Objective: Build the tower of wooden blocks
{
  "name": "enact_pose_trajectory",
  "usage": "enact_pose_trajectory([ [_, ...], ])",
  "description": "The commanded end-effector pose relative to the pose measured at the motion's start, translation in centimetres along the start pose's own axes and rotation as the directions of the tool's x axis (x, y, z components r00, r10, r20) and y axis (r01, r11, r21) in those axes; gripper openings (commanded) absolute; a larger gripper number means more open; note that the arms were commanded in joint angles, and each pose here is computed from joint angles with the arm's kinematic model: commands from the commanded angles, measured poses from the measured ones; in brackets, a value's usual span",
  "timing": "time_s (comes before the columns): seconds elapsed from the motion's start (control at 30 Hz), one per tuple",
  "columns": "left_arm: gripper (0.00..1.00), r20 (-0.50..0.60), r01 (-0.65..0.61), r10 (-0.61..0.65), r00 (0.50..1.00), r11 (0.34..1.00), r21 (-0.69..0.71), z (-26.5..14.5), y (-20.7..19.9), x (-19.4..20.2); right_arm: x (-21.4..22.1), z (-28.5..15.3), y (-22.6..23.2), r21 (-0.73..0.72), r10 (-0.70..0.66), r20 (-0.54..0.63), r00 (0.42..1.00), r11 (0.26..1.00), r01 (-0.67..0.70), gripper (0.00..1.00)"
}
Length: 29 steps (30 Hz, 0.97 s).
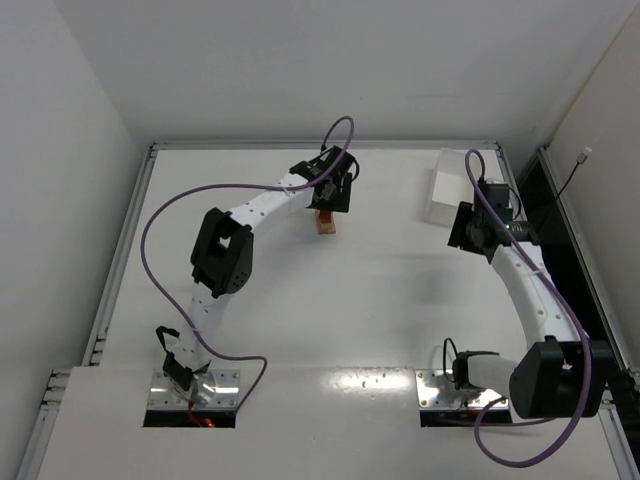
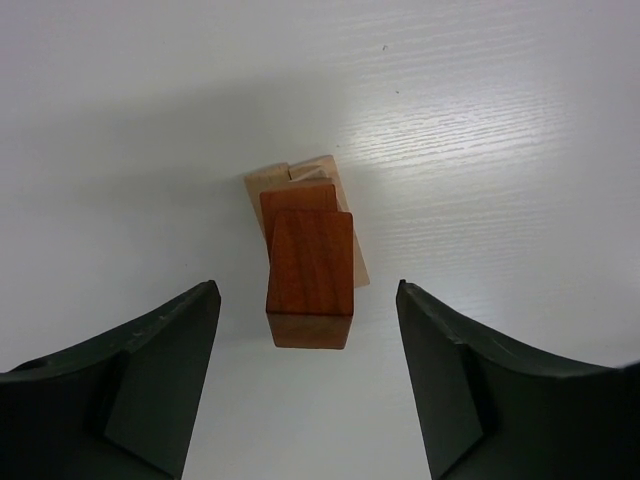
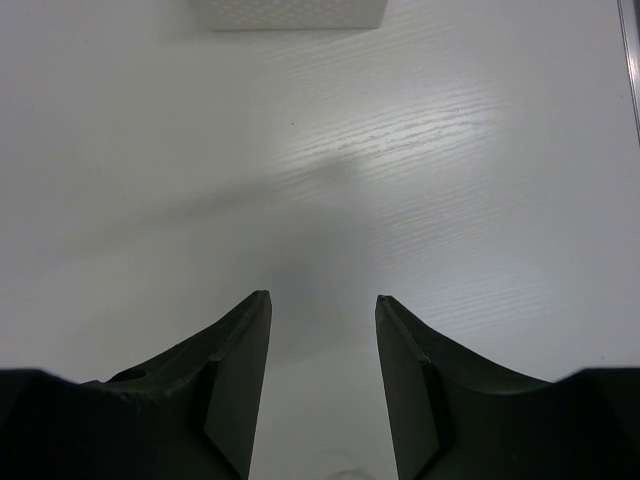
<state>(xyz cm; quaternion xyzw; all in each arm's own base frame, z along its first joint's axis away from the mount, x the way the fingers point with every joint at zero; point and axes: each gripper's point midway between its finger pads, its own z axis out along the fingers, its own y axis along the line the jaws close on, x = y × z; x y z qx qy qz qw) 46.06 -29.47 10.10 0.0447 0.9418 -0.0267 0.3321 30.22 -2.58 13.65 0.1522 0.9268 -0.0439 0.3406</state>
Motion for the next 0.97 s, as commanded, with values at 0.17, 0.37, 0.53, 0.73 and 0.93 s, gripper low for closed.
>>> enact_pose_trajectory([
  [0.17, 0.8, 0.151, -0.031, 0.029, 0.988, 0.999, 0.012, -4.4, -1.0, -4.6, -1.2, 0.5, 1.2, -0.061, -0.062, 0.064, 0.996, 0.996, 0.066, 0.58],
  [0.37, 0.84, 0.293, 0.044, -0.047, 0.955, 0.999, 0.019, -10.3, 3.3, -8.8, -1.3, 1.1, 3.4, -0.163, -0.247, 0.109, 0.963, 0.951, 0.263, 0.71],
  [0.53, 0.98, 0.214, 0.055, -0.017, 0.977, 0.983, -0.175, -9.8, 11.8, -4.4, -2.2, 2.2, 4.3, -0.185, -0.343, 0.119, 0.932, 0.914, 0.36, 0.76],
  [0.73, 1.0, 0.121, 0.078, -0.044, 0.992, 0.953, -0.291, -8.7, 18.9, 1.3, -2.8, 3.3, 5.4, -0.233, -0.412, 0.125, 0.903, 0.872, 0.43, 0.79],
  [0.93, 1.0, 0.087, 0.15, -0.13, 0.988, 0.943, -0.296, -8.0, 22.6, 3.6, -3.1, 3.8, 5.6, -0.233, -0.412, 0.125, 0.903, 0.872, 0.43, 0.79],
])
